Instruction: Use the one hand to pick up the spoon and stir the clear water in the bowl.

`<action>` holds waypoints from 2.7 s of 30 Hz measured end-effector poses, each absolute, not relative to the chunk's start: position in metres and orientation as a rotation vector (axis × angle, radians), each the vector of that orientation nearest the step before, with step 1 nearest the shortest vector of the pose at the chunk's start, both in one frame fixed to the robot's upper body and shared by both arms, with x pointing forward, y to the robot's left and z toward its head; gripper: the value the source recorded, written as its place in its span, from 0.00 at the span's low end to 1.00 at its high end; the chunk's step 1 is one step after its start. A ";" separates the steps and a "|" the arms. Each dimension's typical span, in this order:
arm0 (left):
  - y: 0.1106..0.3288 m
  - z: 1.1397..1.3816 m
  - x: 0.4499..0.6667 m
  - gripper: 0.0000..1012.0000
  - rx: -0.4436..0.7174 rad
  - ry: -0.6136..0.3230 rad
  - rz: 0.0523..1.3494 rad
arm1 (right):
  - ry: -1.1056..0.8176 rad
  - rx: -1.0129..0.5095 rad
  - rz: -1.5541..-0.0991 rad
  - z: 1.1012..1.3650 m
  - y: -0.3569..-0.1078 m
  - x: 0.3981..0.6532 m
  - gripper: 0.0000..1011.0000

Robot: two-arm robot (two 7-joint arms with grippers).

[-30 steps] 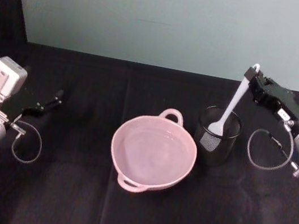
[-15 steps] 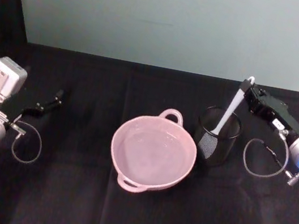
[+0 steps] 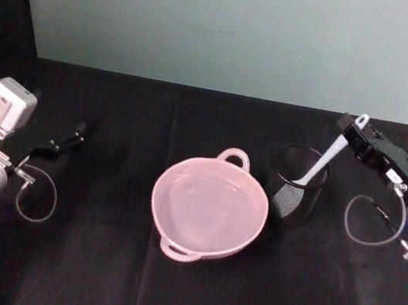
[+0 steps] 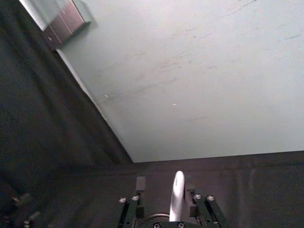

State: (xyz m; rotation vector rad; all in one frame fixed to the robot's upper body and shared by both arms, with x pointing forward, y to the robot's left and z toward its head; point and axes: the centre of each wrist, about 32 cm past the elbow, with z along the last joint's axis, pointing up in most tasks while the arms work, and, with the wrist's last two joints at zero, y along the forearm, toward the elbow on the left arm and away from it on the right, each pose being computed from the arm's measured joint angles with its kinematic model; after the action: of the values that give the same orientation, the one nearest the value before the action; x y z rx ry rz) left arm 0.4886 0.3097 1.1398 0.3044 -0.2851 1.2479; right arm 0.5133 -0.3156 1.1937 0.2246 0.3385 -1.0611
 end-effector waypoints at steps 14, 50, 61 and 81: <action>0.310 1.140 0.489 1.00 0.304 -0.285 1.248 | 0.280 0.006 -1.109 1.211 -0.321 0.505 0.86; 0.310 1.140 0.489 1.00 0.305 -0.285 1.248 | -0.098 -0.302 -1.134 1.195 -0.366 0.474 0.99; 0.310 1.140 0.489 1.00 0.304 -0.285 1.248 | -0.088 -0.274 -1.138 1.172 -0.372 0.474 0.99; 0.310 1.140 0.489 1.00 0.304 -0.285 1.248 | -0.085 -0.270 -1.137 1.173 -0.372 0.474 0.99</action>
State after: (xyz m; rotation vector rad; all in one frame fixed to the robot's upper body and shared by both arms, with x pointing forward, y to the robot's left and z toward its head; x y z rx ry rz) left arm 0.4886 0.3096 1.1398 0.3044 -0.2849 1.2479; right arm 0.4741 -0.3720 1.1735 -0.2703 -0.0852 -1.1370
